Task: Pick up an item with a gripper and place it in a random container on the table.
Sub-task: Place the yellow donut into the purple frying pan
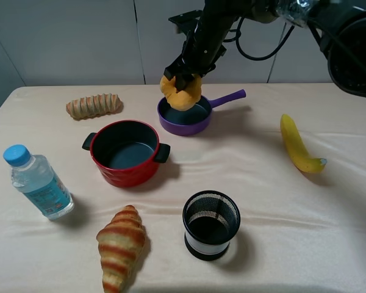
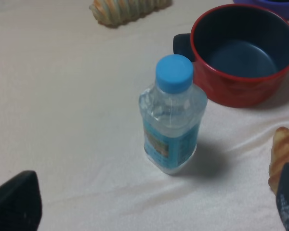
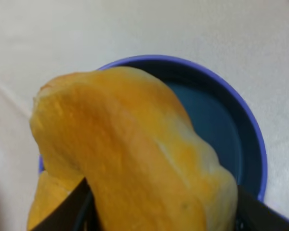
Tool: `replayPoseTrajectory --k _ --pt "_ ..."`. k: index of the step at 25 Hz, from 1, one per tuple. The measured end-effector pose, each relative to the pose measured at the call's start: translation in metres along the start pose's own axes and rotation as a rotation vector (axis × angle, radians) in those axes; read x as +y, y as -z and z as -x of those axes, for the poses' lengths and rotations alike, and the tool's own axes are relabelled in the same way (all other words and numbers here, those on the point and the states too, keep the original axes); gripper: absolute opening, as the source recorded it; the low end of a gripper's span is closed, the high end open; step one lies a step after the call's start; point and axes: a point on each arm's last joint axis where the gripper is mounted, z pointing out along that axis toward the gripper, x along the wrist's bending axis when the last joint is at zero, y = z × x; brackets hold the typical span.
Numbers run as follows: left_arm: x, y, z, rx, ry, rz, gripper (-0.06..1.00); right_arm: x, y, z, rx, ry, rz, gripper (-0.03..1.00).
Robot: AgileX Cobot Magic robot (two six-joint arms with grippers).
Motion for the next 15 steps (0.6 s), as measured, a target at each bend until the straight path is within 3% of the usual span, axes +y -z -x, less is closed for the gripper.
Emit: replayPoseTrajectory --k 15 --pt "0.0 0.0 0.0 0.0 0.0 0.0 0.99 -0.014 -0.04 0.004 -0.004 -0.002 -0.051 0.34"
